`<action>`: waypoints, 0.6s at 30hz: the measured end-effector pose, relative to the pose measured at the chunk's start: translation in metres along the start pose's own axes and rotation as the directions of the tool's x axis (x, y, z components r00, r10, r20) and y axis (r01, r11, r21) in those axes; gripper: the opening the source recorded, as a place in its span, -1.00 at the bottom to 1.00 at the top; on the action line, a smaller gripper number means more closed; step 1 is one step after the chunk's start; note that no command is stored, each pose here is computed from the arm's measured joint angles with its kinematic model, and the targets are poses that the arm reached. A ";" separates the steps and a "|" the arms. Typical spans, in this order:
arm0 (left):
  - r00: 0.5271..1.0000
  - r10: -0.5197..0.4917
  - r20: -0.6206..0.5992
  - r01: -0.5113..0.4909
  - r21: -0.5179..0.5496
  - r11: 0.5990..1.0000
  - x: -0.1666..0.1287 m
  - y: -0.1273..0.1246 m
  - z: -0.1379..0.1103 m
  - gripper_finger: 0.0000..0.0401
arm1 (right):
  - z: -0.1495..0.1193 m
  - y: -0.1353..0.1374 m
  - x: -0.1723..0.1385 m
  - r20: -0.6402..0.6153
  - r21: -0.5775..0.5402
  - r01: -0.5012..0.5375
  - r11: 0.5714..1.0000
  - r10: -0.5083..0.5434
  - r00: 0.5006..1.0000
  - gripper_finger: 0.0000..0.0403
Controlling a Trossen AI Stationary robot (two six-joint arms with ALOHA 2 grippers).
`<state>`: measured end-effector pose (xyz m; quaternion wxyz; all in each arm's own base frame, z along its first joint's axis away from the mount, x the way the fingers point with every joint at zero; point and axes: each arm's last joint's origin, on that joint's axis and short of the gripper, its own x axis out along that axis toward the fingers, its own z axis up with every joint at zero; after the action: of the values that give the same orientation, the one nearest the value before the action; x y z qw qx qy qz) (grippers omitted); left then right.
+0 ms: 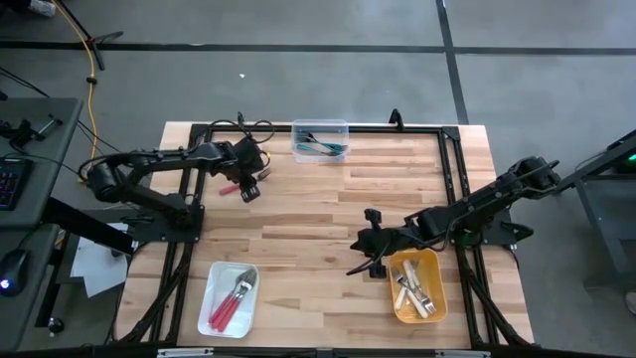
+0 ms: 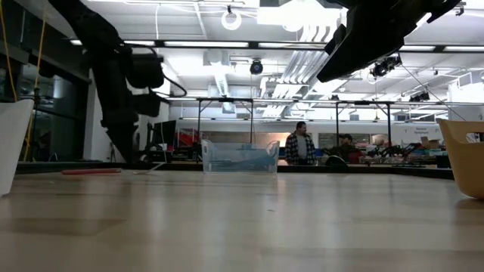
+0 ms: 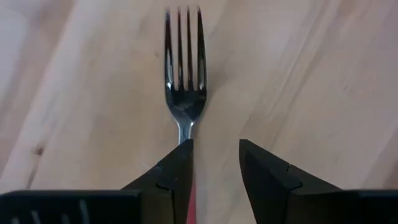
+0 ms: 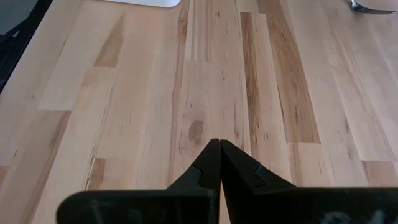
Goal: Sort silverware by color (type)
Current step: Put the red fork into the white bin
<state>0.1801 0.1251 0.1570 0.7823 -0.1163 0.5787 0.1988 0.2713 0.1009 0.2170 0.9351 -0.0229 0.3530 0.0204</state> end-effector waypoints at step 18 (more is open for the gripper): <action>0.985 0.062 -0.163 -0.054 0.050 0.997 0.030 0.005 0.009 -0.75 | 0.000 0.000 0.000 -0.001 -0.001 0.000 1.000 0.000 1.000 -1.00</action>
<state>0.1931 0.1382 0.1314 0.7280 -0.0977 0.6490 0.1981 0.2712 0.1009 0.2169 0.9350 -0.0232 0.3533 0.0205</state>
